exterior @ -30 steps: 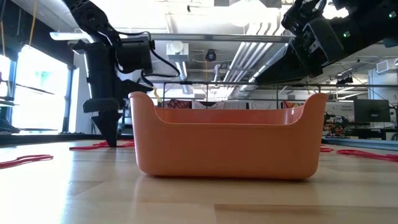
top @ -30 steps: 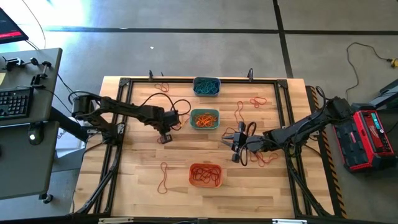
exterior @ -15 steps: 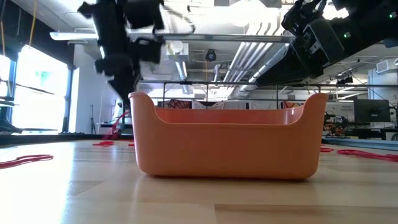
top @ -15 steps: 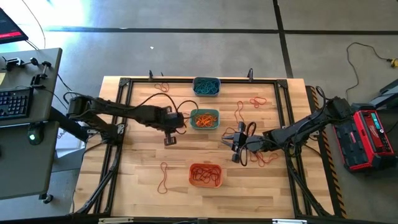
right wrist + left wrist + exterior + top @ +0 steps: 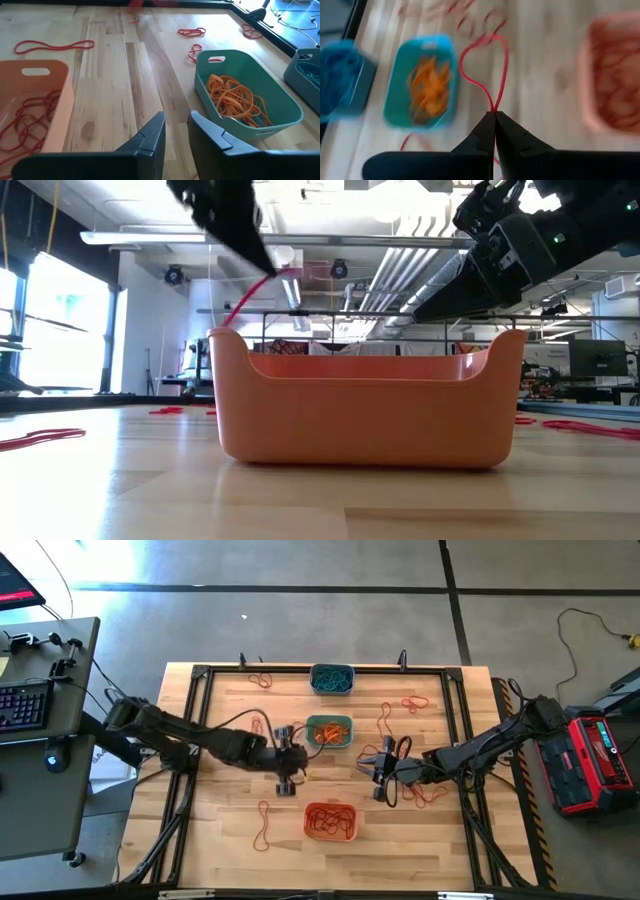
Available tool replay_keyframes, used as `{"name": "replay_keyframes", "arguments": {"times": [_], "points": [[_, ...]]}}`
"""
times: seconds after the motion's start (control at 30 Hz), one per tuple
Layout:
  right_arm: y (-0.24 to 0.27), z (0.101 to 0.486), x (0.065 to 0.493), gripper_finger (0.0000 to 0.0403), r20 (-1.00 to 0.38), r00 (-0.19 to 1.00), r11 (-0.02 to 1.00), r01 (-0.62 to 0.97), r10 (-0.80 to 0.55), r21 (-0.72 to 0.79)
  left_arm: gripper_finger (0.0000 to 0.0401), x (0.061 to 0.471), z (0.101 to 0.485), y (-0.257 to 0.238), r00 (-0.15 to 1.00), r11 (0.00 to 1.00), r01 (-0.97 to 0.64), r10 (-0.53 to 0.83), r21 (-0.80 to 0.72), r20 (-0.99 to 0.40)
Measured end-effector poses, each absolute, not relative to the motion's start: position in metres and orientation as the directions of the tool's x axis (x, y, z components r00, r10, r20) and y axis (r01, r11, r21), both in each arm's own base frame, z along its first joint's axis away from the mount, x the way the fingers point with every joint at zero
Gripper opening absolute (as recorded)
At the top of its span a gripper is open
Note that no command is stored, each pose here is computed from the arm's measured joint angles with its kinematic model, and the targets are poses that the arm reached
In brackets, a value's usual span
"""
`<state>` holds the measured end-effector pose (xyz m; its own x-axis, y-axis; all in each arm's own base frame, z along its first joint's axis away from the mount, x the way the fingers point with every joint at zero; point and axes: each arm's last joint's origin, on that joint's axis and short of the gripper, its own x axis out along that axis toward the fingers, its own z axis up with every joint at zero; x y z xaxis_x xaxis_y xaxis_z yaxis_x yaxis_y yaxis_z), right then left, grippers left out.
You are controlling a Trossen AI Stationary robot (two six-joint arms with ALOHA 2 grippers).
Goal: Sort rubber bands into baskets
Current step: Put the red rubber band into the orange bin
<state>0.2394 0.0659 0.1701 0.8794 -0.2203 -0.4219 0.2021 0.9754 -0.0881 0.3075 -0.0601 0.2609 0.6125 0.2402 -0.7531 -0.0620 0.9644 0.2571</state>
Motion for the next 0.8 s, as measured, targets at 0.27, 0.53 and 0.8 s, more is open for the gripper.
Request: {"name": "replay_keyframes", "arguments": {"times": [0.27,0.53,0.8], "points": [[0.066,0.17,0.239,0.0074,-0.421,0.88,0.975,0.202,-0.22,-0.087,0.0,0.325,0.27,-0.102,0.805,0.975,0.006,0.126,0.221,-0.579],[0.066,0.169,0.239,0.0074,-0.43,0.875,0.975,0.205,-0.222,-0.086,0.0,0.35,0.241,-0.132,0.843,0.961,0.163,-0.017,0.224,-0.537],[0.066,0.169,0.239,0.0074,-0.43,0.875,0.975,0.205,-0.222,-0.086,0.0,0.362,0.223,-0.13,0.818,0.922,0.308,-0.131,0.234,-0.56]]}}
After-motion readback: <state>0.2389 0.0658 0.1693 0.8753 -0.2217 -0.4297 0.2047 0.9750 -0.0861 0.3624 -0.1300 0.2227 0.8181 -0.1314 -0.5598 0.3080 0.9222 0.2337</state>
